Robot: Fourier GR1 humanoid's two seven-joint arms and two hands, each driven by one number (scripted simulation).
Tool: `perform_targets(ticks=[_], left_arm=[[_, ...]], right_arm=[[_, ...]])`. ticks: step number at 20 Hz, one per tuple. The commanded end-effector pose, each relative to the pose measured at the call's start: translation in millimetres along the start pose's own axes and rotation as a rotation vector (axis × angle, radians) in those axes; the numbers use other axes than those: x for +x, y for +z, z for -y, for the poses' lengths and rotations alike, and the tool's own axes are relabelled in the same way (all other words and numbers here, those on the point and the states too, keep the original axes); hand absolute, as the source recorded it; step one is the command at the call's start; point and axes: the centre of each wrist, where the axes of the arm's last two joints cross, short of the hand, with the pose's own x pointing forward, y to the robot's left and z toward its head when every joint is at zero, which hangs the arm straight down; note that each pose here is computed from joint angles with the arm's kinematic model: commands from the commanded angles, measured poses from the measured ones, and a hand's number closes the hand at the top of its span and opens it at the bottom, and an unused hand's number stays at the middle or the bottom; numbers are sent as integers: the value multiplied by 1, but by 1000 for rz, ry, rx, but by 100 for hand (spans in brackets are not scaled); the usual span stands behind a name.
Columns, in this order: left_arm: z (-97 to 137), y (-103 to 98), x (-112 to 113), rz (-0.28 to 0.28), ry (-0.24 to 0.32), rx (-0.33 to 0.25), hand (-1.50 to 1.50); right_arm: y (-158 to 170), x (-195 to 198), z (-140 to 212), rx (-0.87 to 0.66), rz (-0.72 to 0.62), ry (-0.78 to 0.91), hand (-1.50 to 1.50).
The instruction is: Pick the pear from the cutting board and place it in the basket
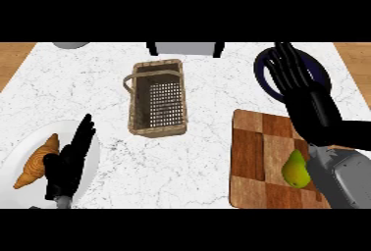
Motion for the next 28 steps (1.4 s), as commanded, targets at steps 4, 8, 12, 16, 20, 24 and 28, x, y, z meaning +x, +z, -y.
perform_targets(ticks=[4, 8, 12, 16, 20, 24, 28], left_arm=[[-16, 7, -32, -233, 40, 15, 0], [-19, 34, -60, -389, 44, -61, 0], [-32, 21, -55, -383, 55, -66, 0], [-31, 11, -54, -393, 56, -57, 0], [-29, 18, -54, -405, 62, -36, 0], [-24, 19, -55, -406, 69, -28, 0], [-19, 22, -49, -400, 66, -48, 0]], right_arm=[[12, -4, 72, -222, -8, -205, 150], [22, -40, 64, -68, -39, -202, 150], [13, -36, 5, -133, -132, -85, -150], [-2, -25, 19, -185, -274, 143, -150], [4, 15, 100, -227, -458, 600, -150], [-7, 79, 116, -148, -547, 794, -150], [-15, 152, 148, -64, -624, 872, -150]])
